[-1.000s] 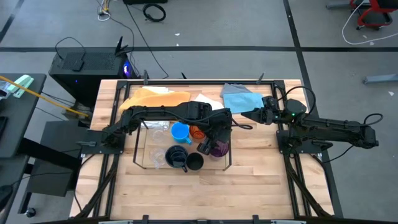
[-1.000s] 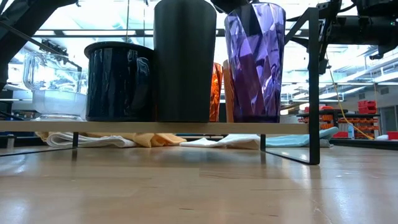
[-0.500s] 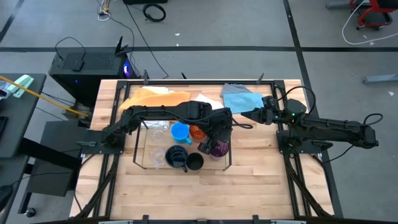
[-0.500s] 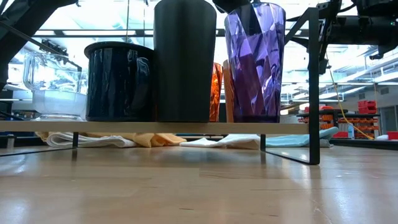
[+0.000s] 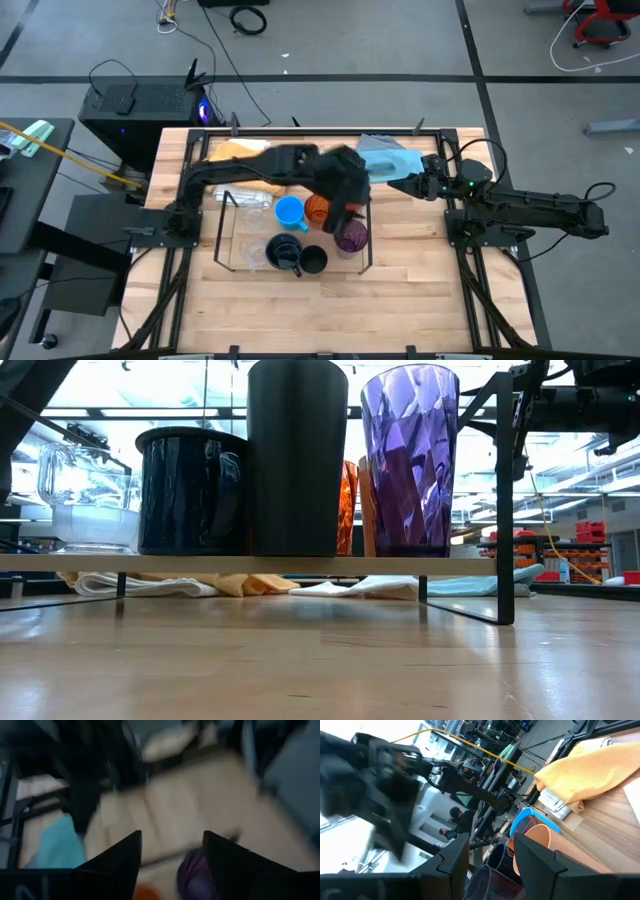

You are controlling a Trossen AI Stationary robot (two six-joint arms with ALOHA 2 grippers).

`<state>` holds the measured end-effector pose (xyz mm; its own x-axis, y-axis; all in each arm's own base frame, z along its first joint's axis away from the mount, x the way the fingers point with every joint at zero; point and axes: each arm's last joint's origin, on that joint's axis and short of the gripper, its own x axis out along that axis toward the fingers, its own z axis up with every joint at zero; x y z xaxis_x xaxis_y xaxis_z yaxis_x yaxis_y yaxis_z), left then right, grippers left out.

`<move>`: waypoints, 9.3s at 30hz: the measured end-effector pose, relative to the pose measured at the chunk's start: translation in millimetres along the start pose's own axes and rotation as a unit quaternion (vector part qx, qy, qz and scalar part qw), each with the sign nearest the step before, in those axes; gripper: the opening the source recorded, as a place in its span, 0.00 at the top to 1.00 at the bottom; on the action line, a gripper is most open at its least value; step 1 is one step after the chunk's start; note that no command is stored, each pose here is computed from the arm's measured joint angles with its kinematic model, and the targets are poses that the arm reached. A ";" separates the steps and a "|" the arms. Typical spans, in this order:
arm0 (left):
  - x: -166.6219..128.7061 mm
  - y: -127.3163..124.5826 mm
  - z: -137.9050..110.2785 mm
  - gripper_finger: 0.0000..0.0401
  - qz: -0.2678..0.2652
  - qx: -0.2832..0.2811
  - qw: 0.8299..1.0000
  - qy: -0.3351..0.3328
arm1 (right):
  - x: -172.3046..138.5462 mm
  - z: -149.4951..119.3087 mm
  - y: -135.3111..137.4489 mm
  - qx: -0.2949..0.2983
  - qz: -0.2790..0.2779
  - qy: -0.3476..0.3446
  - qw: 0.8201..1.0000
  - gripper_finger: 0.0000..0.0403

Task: Stack small to large cups/mugs on shelf
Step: Adjust the black cup, then return to Home Position

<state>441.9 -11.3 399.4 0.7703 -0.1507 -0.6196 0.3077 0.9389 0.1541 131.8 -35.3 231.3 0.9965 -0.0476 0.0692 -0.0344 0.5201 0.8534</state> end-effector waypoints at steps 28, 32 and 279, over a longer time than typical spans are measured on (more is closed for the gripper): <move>-14.2 -111.4 -8.1 0.98 -0.068 -0.134 0.977 0.152 | -0.1 -3.0 -5.4 0.008 -0.027 0.013 1.000 0.60; -9.3 -127.5 -7.2 0.98 -0.033 -0.173 0.973 0.147 | -0.2 -2.9 -5.2 0.006 -0.027 0.013 1.000 0.60; -153.2 -137.1 -349.2 0.99 0.080 -0.171 0.913 -0.363 | -11.2 2.9 7.5 0.032 0.005 -0.039 0.999 0.60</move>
<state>86.7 -8.9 204.5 0.9953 -0.0518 0.0817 0.0620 0.9899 -0.1275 120.2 -33.4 238.5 0.9871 -0.1100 0.1164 -0.0522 0.4663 0.8831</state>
